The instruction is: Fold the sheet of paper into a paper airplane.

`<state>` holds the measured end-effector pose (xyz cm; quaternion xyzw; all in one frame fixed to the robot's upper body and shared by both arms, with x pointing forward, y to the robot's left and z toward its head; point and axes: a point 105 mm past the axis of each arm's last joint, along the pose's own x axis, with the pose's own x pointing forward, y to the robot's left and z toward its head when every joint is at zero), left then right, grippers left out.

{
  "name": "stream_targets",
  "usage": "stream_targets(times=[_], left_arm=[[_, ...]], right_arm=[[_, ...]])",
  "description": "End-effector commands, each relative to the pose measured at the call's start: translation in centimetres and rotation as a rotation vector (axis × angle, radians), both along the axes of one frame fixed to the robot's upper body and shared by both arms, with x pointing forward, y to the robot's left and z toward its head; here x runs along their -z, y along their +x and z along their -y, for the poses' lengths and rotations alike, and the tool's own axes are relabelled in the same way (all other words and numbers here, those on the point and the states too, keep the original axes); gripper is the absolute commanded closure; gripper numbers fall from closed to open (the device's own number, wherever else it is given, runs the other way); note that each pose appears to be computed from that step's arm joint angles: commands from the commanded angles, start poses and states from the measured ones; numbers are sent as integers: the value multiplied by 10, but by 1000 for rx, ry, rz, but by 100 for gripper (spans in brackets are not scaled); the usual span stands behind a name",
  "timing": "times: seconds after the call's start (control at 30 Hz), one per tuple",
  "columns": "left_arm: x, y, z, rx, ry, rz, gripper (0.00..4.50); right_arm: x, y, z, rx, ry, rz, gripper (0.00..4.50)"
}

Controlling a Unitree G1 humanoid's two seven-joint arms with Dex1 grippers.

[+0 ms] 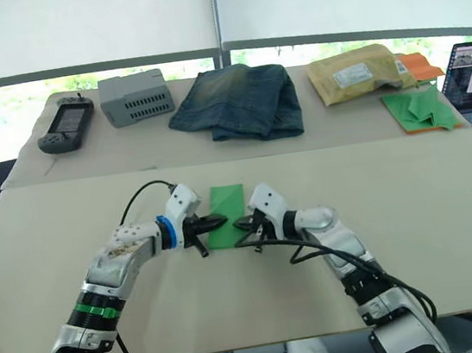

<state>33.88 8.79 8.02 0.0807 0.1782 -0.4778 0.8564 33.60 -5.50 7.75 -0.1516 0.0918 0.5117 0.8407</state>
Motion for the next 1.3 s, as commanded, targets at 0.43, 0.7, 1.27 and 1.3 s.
stream_targets(times=[0.43,0.7,1.27,1.3], left_arm=[[9,-10,4,42,46,-26,450],[7,-7,3,13,31,-16,450],[0,9,2,-33,24,32,450],[1,8,2,-28,33,27,450]], right_arm=[[-13,66,10,194,-77,85,448],[-17,78,4,195,-90,99,448],[7,11,-8,-92,-61,21,448],[12,6,-10,-108,-77,7,448]])
